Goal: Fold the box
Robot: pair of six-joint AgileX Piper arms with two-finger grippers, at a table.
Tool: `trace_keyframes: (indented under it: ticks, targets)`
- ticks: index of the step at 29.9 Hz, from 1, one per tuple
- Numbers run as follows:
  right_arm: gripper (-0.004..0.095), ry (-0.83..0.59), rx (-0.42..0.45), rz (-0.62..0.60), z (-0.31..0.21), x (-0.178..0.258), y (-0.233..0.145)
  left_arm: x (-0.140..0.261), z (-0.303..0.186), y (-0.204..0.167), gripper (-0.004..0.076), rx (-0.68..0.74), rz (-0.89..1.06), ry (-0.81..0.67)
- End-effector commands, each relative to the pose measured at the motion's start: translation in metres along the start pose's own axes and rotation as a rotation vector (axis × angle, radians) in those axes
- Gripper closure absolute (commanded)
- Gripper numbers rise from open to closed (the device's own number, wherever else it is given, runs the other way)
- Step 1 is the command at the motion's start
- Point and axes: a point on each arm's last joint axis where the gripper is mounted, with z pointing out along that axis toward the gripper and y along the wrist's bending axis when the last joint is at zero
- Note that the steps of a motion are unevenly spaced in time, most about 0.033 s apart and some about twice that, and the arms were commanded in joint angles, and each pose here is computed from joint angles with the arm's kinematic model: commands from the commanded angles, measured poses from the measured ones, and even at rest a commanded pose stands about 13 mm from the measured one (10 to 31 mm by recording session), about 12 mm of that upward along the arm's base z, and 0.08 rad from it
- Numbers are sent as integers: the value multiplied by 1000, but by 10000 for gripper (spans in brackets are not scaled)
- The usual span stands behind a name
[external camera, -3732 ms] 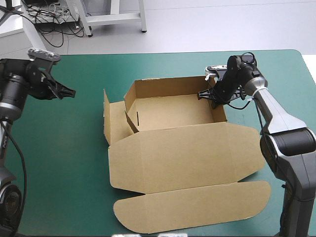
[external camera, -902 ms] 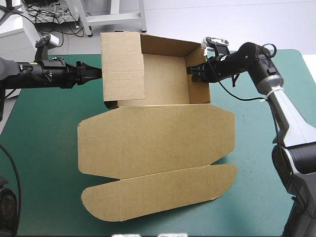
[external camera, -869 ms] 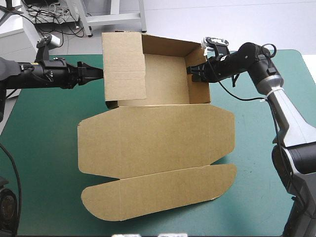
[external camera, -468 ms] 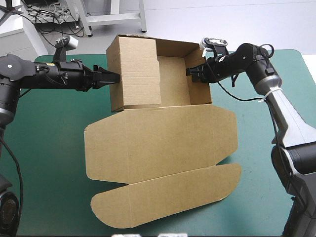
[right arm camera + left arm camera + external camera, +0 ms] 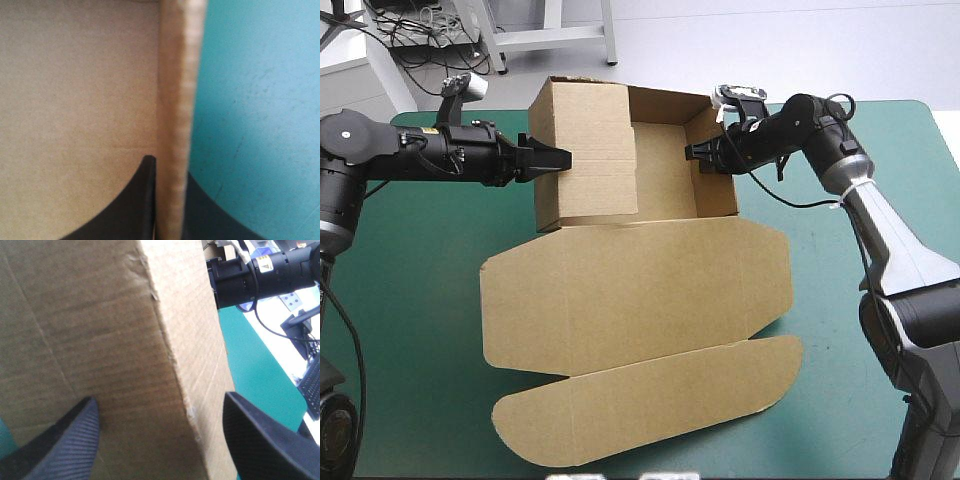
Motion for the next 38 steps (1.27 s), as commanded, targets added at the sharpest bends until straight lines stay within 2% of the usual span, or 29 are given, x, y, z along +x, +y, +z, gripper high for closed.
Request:
trace_keyframes:
  ticks: [1,6,16,21,26,29,33,38]
  targets:
    - [926,-119,-98,-1,-26,-11,35,3,-11,-26,234,55,20,9]
    - [920,-109,-104,-62,-16,-5,58,8,-12,-11,234,-109,3,67]
    - [920,-129,-98,-69,-3,4,96,15,-19,17,234,-433,-52,141]
    - [920,-133,-114,-67,-2,5,104,16,-23,25,239,-523,-63,152]
    - [918,-123,-113,-58,-2,6,104,16,-23,24,370,-531,-78,151]
    - [918,-114,-101,-66,-1,7,103,18,-17,20,515,-547,-50,173]
    - [918,-78,-23,-78,-1,10,96,22,-5,10,733,-580,32,217]
    - [918,-29,60,-98,-1,14,88,24,7,1,733,-676,96,228]
